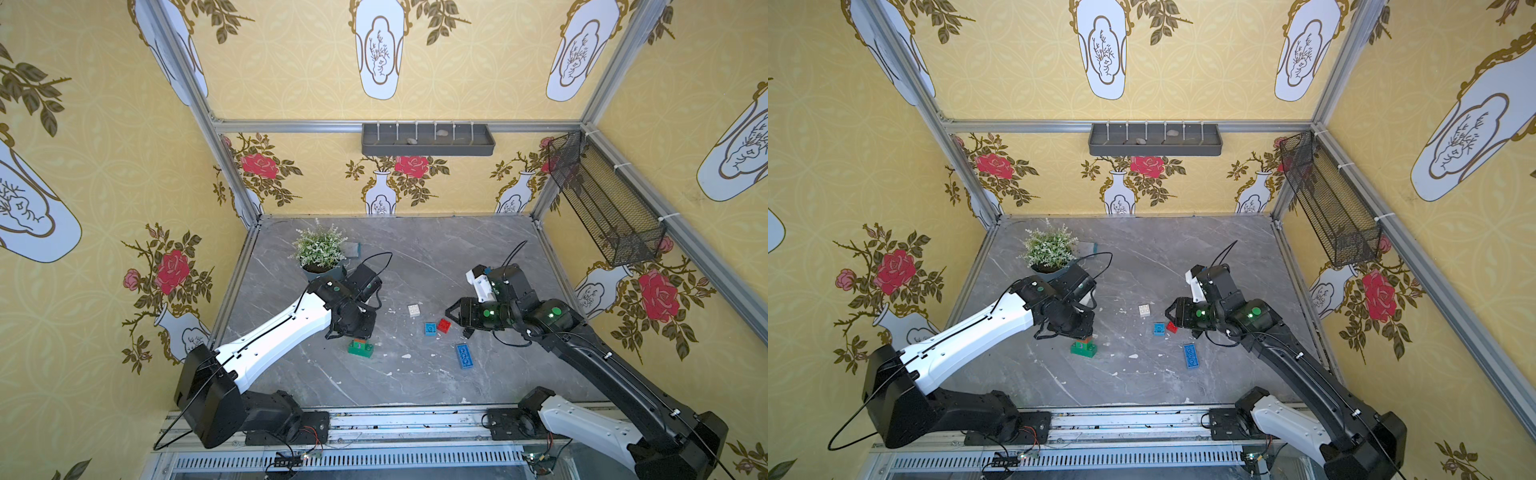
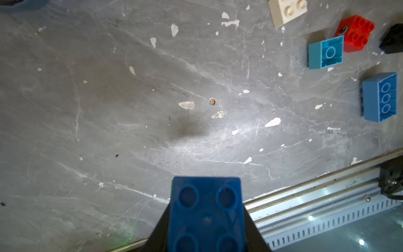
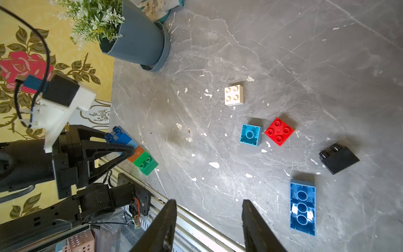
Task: Assemble the number 1 with lego
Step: Place the lego brick at the center of the board.
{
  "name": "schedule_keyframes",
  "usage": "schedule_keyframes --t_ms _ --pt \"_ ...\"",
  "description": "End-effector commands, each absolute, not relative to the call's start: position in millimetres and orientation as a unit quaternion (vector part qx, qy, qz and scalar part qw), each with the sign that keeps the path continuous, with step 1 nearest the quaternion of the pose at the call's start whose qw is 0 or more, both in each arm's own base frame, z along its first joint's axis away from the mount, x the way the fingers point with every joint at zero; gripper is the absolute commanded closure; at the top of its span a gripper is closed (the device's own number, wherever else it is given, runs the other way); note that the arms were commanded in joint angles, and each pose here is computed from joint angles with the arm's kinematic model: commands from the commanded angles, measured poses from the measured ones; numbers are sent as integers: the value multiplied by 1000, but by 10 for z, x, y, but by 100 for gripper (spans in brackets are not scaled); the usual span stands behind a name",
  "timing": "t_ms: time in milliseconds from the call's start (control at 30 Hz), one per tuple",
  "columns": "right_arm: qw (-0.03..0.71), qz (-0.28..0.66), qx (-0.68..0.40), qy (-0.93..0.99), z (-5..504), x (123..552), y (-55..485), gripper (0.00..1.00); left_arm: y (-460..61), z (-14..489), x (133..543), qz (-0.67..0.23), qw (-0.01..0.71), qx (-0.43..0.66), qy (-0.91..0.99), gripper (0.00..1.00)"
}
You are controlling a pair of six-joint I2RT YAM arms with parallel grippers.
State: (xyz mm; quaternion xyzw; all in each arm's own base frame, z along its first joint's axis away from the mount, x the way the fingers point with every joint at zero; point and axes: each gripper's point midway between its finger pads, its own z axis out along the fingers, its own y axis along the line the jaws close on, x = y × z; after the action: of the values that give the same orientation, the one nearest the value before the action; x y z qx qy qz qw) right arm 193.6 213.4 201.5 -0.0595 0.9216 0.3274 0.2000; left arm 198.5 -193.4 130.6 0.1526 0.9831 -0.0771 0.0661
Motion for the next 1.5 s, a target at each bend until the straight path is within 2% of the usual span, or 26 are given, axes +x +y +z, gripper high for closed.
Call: schedule_keyframes --t_ms 0,433,1033,1233,1333,1467 --pt "222 330 -42 917 2065 2046 2145 49 -1949 1256 1875 -95 12 205 974 81" --pt "231 327 -23 916 2067 2076 2101 50 -1998 934 2023 -114 -69 206 969 81" --pt "255 336 3 907 2129 2019 1986 50 -1921 587 2042 -75 -156 188 967 69" --pt "256 336 3 907 2119 2017 1979 50 -1879 518 2077 -58 -173 175 968 70" --pt "259 337 3 905 2130 2013 1975 50 -1868 527 2131 -55 -175 162 970 74" --pt "260 335 3 905 2120 2014 1963 50 -1835 511 2170 -49 -185 144 971 75"
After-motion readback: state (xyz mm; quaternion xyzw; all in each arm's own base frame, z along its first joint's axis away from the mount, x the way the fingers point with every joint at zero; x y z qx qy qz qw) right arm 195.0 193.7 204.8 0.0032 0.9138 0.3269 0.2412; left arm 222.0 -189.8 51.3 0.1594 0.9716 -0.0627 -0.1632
